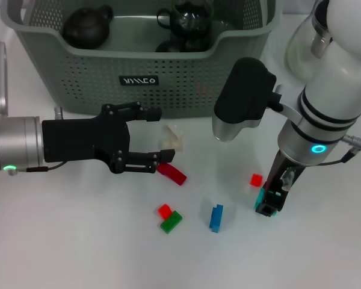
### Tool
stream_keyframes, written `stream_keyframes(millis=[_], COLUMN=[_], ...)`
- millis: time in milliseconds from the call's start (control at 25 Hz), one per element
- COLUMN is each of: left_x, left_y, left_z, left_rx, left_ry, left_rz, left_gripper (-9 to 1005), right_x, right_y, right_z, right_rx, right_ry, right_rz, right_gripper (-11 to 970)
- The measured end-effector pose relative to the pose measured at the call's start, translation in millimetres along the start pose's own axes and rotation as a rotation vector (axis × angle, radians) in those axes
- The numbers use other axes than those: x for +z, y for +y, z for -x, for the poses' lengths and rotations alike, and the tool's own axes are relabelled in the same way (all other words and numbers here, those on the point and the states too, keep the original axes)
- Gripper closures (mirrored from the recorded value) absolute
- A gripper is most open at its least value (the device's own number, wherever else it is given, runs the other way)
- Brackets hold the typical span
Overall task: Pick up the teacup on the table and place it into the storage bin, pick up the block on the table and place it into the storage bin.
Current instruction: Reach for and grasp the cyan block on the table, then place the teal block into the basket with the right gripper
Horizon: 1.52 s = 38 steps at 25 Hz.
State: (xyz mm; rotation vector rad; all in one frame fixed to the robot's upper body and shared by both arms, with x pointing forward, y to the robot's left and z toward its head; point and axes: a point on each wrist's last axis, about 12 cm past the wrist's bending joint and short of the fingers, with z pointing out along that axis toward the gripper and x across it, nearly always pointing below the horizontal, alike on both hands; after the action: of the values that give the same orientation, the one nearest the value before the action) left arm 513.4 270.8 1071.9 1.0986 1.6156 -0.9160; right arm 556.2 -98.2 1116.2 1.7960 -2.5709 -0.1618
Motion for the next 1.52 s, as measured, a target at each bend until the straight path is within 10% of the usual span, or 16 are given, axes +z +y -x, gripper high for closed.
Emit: stream_keyframes(millis=[440,920,1240,1520], left_x=[-13.8,-14.1,-11.7,-10.7], left_y=[-2.1,-1.8,-1.4,-1.8], left_z=[-7.0,-7.7,-6.9,-5.8], left_rx=[-0.024,-0.026,-0.027,-0.032], left_ry=[-0.003,-0.002,-0.005,-0.010], left_rz=[0.034,0.039,0.035,0.027], left_gripper=[157,157,157,157], right_x=[-81.2,-213.5,-193.8,-156.1], right_y=[3.8,-10.2,-73.4,-96.3], right_z=[-11.4,31.5,48.6,52.2], right_rx=[0.052,0.029,0.118,0.115], right_ry=[-0.212,-0.739,-0.812,-0.754], right_rz=[-0.025,-0.193,-0.194,-0.211], right_gripper=[508,463,433,407])
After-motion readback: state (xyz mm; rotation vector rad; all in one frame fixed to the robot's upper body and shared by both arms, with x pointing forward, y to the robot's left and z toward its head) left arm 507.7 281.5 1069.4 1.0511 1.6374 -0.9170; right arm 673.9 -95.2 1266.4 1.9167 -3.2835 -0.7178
